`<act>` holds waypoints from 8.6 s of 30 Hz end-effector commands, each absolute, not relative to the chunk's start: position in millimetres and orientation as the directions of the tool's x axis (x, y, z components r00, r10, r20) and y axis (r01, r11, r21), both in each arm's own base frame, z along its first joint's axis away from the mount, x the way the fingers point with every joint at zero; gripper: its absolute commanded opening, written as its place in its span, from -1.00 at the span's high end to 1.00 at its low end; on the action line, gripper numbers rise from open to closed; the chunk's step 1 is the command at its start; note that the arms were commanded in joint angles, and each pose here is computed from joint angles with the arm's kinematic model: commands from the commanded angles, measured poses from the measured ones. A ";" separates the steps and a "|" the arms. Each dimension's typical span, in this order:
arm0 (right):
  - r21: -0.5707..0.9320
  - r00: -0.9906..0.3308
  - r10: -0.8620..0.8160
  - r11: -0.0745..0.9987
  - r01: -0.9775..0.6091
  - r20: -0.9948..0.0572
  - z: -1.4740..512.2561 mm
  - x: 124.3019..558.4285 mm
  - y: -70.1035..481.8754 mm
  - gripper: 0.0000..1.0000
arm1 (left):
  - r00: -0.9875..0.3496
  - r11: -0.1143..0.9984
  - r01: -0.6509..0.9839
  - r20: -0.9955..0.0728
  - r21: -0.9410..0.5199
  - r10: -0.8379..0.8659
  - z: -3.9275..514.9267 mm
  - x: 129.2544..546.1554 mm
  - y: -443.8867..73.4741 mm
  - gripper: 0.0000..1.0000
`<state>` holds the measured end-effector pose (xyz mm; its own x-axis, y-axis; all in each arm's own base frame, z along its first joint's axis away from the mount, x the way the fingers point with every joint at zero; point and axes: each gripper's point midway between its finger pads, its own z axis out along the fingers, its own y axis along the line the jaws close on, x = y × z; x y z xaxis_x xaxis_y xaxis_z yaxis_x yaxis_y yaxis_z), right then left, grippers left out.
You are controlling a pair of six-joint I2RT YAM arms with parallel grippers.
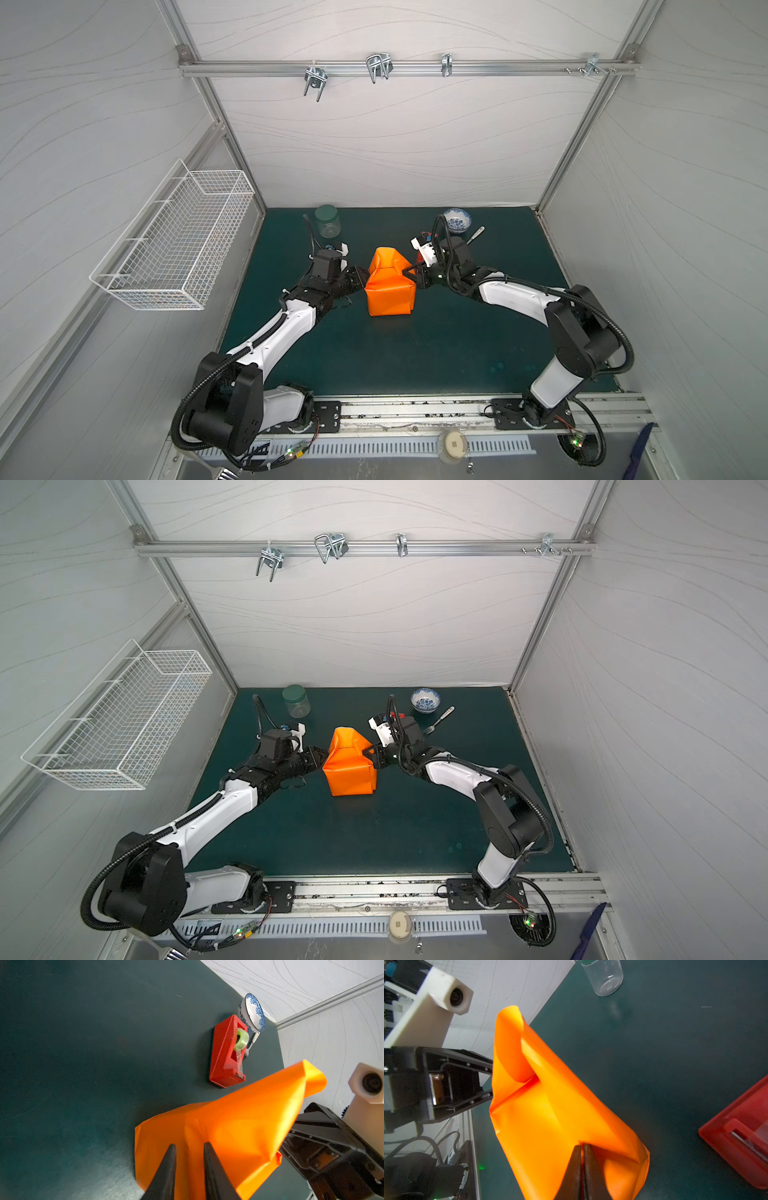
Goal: Wrap the gift box in paper
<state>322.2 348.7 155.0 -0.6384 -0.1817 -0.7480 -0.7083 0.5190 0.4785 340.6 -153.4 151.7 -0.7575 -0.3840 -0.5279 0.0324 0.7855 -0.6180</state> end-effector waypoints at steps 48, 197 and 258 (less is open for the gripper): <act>0.478 -0.677 -0.250 0.543 -0.690 -0.692 126.1 309.9 344.5 0.82 | -0.743 0.782 0.192 -0.608 -0.593 -0.279 169.1 344.6 -182.9 0.96; 0.206 -0.355 -0.503 0.328 -0.922 -0.788 137.8 344.3 360.4 -0.06 | -0.763 0.801 0.150 -0.583 -0.580 -0.280 138.9 347.9 -180.2 0.91; 0.179 -0.264 -0.515 0.209 -0.961 -0.815 135.5 348.5 361.2 0.81 | -0.618 0.745 0.527 -0.786 -0.410 0.004 180.8 366.2 -155.8 -0.16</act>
<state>350.9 367.4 152.3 -0.2450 -0.4757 -0.8448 -0.9647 0.2061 0.1637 360.0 -146.7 166.1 -0.6591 -0.0341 -0.7513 0.4618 0.7700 -0.4402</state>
